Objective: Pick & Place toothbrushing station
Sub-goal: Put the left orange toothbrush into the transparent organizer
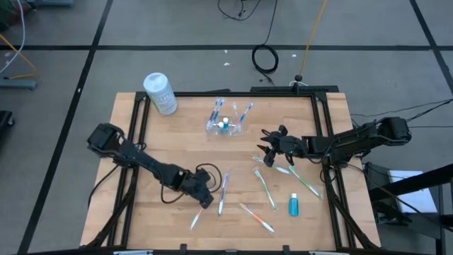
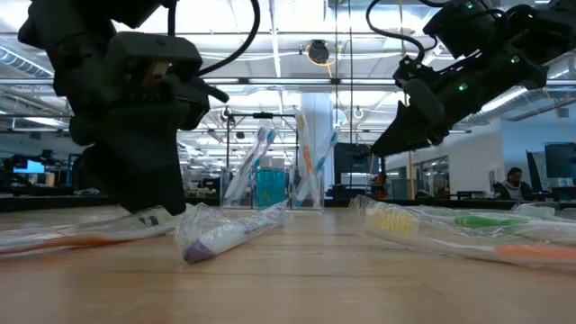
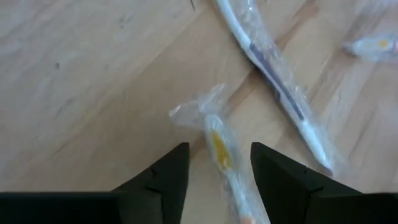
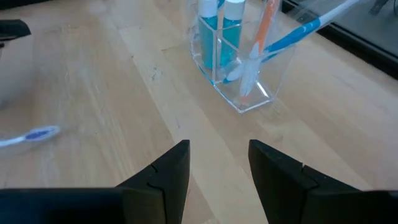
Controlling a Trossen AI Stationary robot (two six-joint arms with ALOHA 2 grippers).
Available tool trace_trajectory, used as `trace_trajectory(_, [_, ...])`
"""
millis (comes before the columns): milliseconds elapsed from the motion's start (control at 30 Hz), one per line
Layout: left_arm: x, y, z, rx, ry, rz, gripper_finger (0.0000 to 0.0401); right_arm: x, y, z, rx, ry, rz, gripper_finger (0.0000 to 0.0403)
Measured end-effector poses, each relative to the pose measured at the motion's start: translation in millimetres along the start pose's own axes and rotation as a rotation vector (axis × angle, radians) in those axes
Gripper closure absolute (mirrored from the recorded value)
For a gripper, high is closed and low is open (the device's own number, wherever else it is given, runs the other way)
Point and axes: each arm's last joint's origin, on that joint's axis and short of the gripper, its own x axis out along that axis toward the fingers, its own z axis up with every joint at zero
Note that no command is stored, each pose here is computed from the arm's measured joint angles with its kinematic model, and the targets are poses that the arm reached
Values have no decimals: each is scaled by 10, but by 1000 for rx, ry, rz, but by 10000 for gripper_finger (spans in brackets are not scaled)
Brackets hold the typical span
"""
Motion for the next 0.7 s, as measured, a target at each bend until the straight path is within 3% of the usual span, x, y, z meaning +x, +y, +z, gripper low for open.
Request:
trace_trajectory(333, [53,-19,-10,9,-48,-2,229,0,0,-2,26,1,0,243])
trace_trajectory(700, [62,1,-7,38,-55,13,330,0,0,-3,19,2,-1,243])
